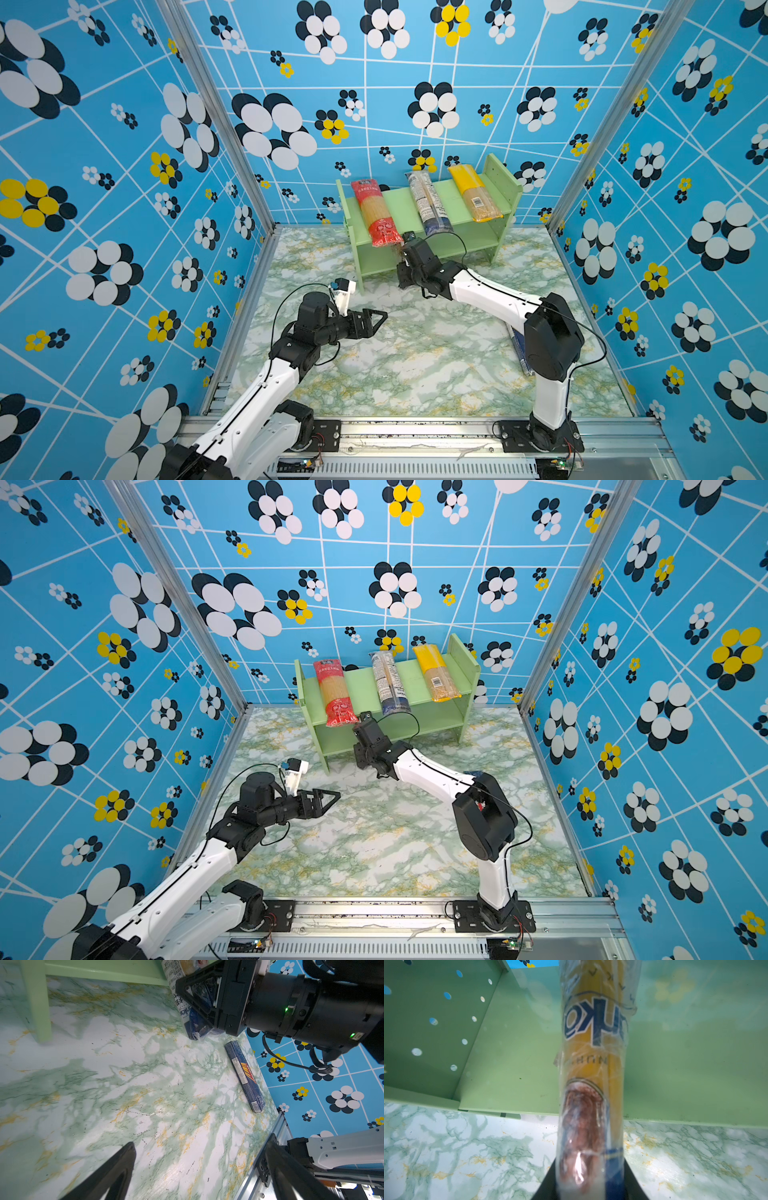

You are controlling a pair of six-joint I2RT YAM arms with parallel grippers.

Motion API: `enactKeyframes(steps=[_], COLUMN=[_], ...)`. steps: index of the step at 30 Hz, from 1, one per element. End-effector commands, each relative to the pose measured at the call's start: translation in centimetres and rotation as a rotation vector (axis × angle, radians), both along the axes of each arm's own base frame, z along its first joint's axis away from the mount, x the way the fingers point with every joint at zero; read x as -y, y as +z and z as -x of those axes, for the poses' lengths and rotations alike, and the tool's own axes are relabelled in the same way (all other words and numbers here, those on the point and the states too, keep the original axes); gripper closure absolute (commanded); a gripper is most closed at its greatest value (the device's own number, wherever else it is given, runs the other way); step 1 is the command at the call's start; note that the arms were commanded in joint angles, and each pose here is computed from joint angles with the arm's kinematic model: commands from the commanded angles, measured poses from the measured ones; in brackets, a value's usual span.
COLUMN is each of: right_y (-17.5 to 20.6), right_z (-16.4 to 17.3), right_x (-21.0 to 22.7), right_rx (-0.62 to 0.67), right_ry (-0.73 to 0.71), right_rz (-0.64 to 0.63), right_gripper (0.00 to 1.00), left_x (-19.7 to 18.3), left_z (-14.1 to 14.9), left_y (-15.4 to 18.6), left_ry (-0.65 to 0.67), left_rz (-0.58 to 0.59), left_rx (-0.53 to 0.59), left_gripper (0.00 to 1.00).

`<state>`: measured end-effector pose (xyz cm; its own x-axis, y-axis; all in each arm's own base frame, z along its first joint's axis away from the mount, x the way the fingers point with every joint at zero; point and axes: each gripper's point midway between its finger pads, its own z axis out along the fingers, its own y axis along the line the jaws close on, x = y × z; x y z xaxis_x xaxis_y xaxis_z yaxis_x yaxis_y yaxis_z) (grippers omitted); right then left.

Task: Arrange pasta packages on shelves
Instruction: Place the pasta bag on the shelf.

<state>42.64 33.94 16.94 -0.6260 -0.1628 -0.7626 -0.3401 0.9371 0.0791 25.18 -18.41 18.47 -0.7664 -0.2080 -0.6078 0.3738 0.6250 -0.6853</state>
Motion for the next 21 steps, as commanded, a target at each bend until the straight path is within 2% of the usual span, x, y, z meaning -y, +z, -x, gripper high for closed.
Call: enactKeyframes(steps=[1,13,21], right_y=[10.73,10.78,10.20], right_z=[-3.82,-3.99,-4.39], right_x=[-0.71,-0.78,-0.65], right_rx=[0.275,0.277,0.273], right_ry=[-0.057,-0.061,-0.091], right_rz=[-0.202,-0.213,-0.216], right_gripper=[1.00,0.99,0.87], left_x=[-0.40,-0.48,-0.48], left_z=[0.23,0.27,0.33], left_y=[-0.59,-0.67,-0.65], left_ry=[0.005,0.009,0.008], left_rz=[-0.012,-0.012,-0.013], left_rx=[-0.002,-0.004,-0.003], left_gripper=[0.01,0.01,0.01])
